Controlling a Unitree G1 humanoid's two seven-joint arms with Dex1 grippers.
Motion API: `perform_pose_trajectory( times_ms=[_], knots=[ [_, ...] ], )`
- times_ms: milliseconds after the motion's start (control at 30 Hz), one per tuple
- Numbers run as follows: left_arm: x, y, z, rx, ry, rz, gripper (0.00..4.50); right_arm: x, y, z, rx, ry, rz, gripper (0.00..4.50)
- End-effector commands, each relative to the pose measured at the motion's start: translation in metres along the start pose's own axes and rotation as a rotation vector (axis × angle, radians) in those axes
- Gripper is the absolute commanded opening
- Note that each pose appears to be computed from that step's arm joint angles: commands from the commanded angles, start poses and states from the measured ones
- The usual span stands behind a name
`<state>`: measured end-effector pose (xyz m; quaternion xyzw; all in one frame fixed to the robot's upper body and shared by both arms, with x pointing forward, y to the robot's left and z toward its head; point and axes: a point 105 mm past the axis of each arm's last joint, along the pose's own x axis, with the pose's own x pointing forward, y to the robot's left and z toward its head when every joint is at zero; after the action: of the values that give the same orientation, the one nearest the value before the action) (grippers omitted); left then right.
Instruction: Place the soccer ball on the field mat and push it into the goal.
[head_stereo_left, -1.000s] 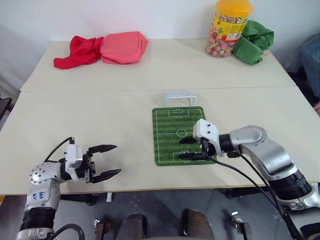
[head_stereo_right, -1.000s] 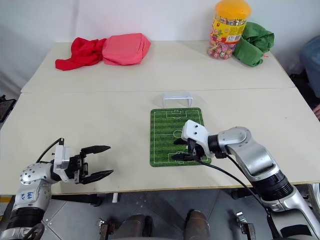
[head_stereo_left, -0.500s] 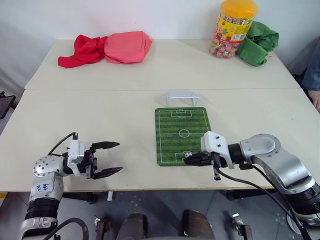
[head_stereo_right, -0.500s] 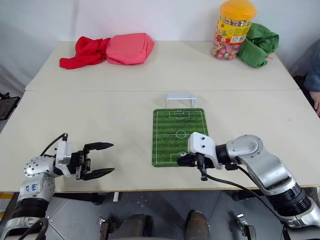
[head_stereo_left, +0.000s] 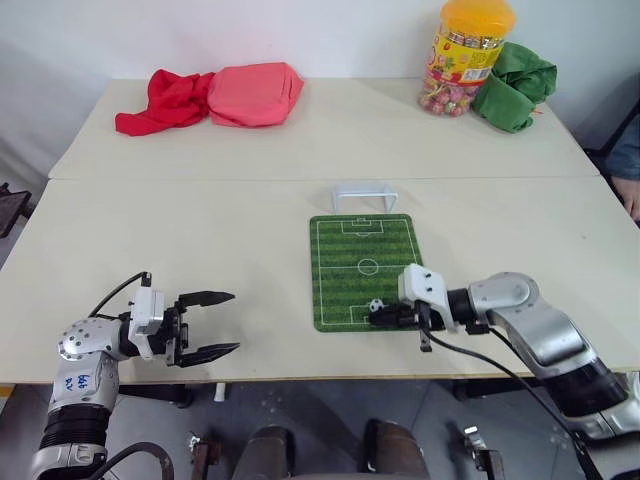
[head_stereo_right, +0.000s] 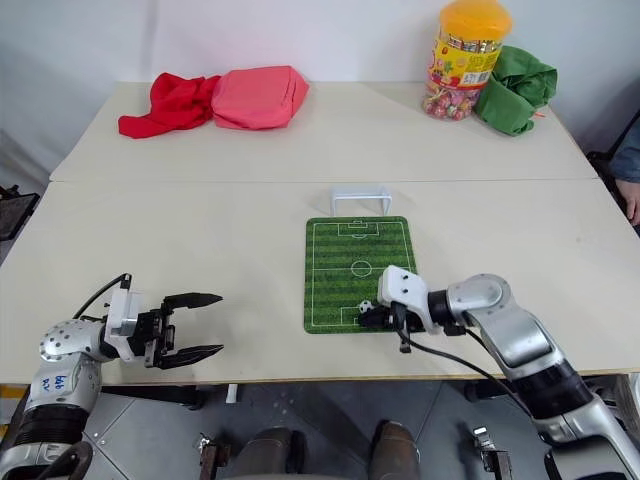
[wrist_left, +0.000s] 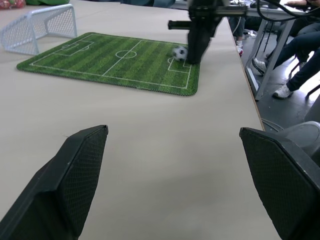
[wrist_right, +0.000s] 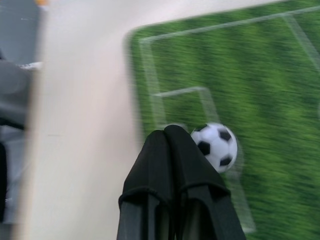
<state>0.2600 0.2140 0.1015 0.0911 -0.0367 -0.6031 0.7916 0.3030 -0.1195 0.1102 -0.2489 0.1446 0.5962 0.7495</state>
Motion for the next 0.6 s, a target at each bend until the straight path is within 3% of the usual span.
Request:
perform_pose_trajectory(
  times_ms=[33,133,267,600],
  knots=[
    [0.000,0.005,0.009,0.042,-0.007,0.008,4.50,-0.007,-0.029,0.011,-0.066,-0.019,-0.120,0.08],
    [0.003,0.009,0.010,0.052,-0.016,0.013,4.50,-0.023,-0.063,0.035,-0.113,-0.080,-0.274,0.08],
    [0.006,0.013,0.011,0.060,-0.022,0.020,4.50,-0.037,-0.071,0.054,-0.131,-0.142,-0.330,0.08],
    [0.014,0.025,0.008,0.030,-0.034,0.039,4.50,-0.076,-0.073,0.033,-0.086,-0.089,-0.431,0.08]
  ],
)
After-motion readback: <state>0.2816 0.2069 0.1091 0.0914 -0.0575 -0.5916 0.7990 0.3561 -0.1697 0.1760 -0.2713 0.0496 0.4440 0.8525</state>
